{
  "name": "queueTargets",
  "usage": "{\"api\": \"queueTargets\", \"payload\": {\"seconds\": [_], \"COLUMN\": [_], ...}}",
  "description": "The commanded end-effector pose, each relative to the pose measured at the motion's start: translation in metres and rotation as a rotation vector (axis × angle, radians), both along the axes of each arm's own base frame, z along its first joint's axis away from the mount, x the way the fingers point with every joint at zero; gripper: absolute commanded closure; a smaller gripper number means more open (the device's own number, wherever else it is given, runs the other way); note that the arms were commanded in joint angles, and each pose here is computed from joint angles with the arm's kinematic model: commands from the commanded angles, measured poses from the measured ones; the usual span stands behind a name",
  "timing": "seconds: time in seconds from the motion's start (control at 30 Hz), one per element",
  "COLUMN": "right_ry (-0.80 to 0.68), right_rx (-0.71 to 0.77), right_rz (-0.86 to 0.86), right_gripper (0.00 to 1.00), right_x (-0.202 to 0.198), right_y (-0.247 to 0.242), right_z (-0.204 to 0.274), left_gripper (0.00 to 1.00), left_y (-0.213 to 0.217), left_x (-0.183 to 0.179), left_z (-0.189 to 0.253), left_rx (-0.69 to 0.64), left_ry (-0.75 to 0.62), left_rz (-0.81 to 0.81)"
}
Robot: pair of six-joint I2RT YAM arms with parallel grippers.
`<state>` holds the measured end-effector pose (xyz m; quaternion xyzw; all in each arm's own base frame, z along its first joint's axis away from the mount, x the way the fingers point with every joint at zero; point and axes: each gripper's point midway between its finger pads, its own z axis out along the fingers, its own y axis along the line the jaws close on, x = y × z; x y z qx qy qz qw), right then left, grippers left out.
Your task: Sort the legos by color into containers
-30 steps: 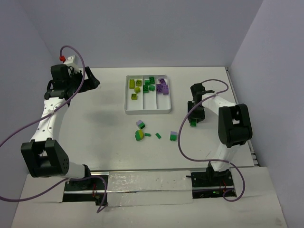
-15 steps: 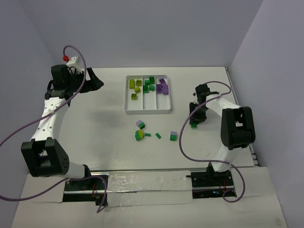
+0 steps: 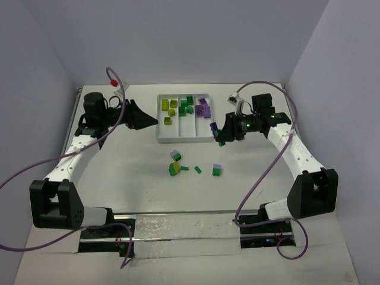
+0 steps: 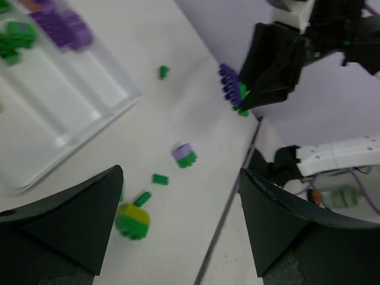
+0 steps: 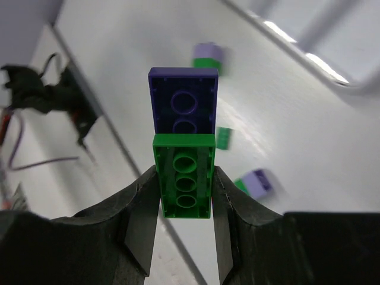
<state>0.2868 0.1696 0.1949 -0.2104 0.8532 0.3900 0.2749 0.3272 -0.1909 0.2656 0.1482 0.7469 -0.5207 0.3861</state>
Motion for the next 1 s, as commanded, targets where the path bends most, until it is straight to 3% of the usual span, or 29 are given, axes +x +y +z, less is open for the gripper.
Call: {"api": "queueTargets", "payload": {"seconds": [0.0,0.37,0.8,0.97], "right_ry": [-0.083,-0.097,-0.082,-0.092], "right_rx": [0.210,0.321,0.344,0.339], "right_rz": [0.257,0.428,0.458,0.455], "right_gripper": [1.00,1.00,1.00,1.00], "right_x": [-0.030,-0.078,-0.086,-0.086], "right_y": [0.051,0.101,0.109,0.108], "right_z": [0.049,0.079,0.086,0.087], "left_gripper": [0.12,0.11,0.15,0.24], "left_y": [-0.035,-0.095,-0.112,-0.118], "left_x": [-0.030,-0.063,-0.087,-0.090], "left_z": [0.047,0.034,0.036,0.035], "left_rx": [-0.135,-0.161,-0.205,-0.230], "left_ry": [-0.141,-0.109,-0.111,-0.073], "left_rz": [-0.198,-0.383,-0.484,-0.506]}}
